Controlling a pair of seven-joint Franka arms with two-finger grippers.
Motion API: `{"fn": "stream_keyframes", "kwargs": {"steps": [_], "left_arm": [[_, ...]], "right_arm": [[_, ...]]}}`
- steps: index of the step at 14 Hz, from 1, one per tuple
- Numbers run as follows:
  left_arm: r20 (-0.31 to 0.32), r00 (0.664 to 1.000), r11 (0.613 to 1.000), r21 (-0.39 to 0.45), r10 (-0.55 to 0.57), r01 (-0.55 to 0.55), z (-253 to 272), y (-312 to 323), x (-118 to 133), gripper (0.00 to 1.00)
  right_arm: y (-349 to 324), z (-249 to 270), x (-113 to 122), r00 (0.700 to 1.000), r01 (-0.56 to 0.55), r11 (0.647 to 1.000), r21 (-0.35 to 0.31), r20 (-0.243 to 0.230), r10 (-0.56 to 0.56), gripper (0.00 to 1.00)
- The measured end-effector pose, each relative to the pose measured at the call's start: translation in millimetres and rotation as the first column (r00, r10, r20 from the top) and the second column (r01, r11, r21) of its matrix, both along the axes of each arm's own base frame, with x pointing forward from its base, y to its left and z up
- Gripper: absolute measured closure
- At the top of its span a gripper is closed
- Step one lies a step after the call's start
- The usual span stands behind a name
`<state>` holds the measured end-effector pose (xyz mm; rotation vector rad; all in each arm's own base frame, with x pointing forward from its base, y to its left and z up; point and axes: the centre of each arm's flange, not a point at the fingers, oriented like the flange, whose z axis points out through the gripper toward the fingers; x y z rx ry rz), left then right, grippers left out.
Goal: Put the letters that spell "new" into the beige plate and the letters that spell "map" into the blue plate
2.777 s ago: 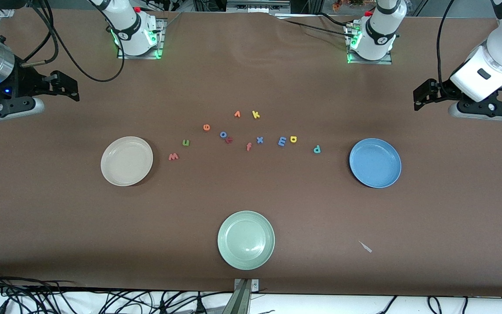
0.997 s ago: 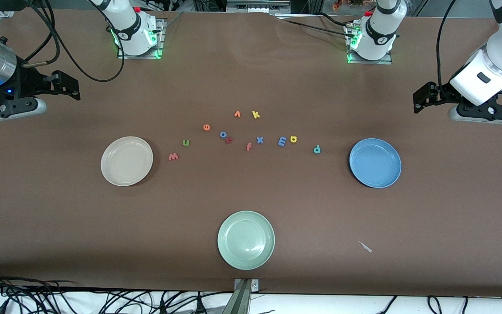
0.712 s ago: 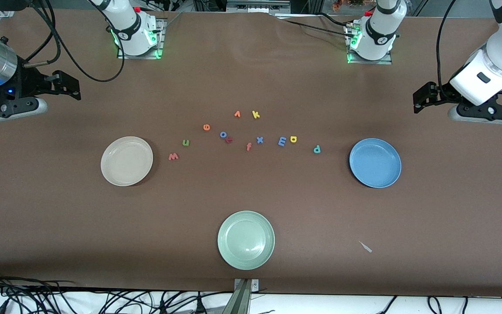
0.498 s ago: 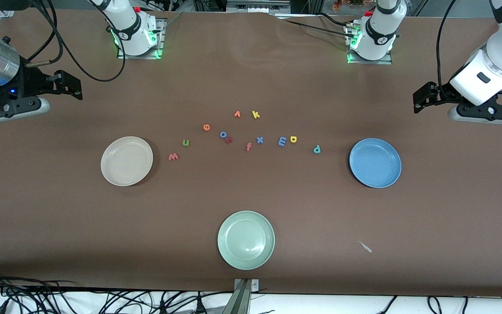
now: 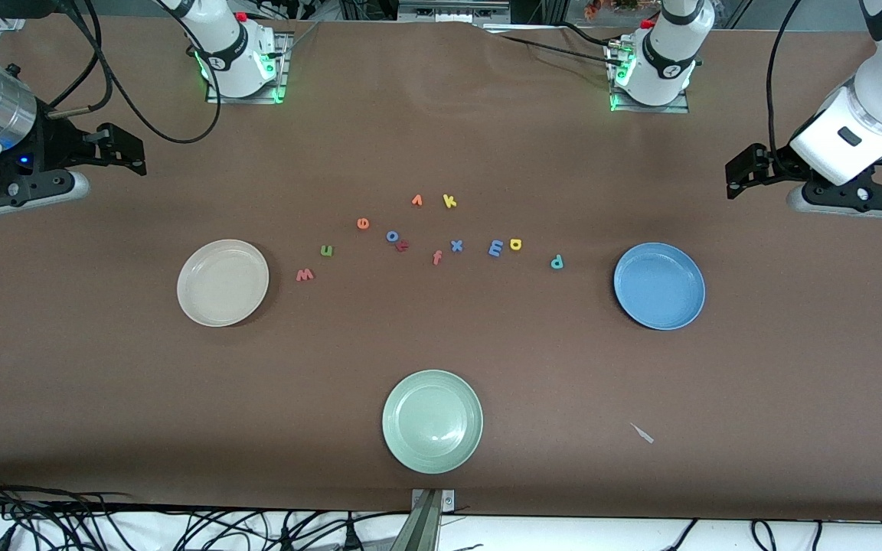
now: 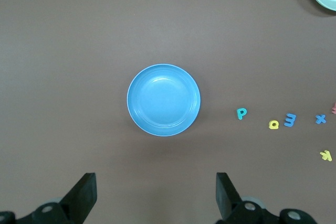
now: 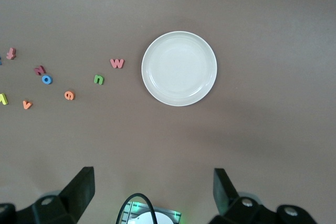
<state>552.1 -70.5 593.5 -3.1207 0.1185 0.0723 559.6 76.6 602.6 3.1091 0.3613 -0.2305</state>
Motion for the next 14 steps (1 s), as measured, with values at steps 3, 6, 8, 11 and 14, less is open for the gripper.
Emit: {"fn": "stream_keyframes", "kwargs": {"steps": [3,6,8,11,14], "left_arm": [[-0.001,1.000,1.000,0.000,0.000,0.000,-0.2,0.0,-0.1,0.00],[-0.001,1.000,1.000,0.000,0.000,0.000,-0.2,0.0,-0.1,0.00],[-0.001,1.000,1.000,0.000,0.000,0.000,-0.2,0.0,-0.1,0.00],[-0.002,1.000,1.000,0.000,0.000,0.000,-0.3,0.0,-0.1,0.00],[-0.002,1.000,1.000,0.000,0.000,0.000,-0.3,0.0,-0.1,0.00]], "right_arm": [[0.0,-2.8,0.1,1.000,0.002,1.000,-0.001,-0.006,-0.002,0.00],[0.0,-5.7,-0.2,1.000,0.010,1.000,-0.003,-0.012,-0.010,0.00],[2.4,-6.4,-0.6,1.000,0.018,1.000,-0.005,-0.013,-0.018,0.00],[7.7,-6.4,-1.4,1.000,0.018,1.000,-0.006,-0.013,-0.018,0.00],[8.3,-6.7,-1.5,1.000,0.018,1.000,-0.006,-0.014,-0.018,0.00]]}}
